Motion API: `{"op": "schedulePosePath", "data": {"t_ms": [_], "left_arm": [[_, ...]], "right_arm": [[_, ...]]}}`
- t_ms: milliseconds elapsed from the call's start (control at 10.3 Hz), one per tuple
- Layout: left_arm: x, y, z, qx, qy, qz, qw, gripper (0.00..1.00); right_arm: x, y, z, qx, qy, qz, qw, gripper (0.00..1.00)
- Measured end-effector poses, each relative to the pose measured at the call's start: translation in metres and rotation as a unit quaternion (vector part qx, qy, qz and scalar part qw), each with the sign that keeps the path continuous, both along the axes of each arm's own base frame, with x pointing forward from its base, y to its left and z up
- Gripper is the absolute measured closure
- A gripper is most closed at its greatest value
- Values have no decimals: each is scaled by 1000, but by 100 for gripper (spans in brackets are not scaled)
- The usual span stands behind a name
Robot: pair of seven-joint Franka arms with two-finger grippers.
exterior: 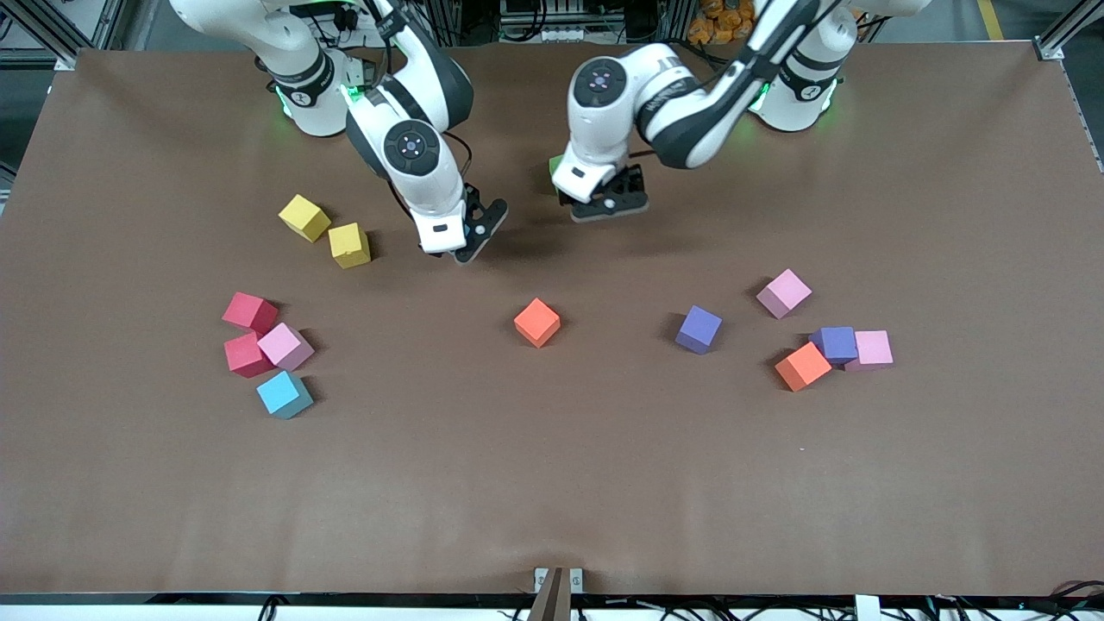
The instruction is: Form number 2 with 11 blocks
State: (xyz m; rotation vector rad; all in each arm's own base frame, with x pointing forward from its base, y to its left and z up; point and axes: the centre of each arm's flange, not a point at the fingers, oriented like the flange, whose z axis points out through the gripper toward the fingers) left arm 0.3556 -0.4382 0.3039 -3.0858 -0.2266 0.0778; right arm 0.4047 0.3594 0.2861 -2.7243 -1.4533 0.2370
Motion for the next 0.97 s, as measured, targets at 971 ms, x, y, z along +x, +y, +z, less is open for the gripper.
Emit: {"op": "schedulePosePath", "data": {"t_ms": [971], "left_arm": [[192, 233, 13, -10, -8, 117, 993, 0]], "right_arm": [[-123, 103, -54, 12, -48, 195, 980, 41]]}}
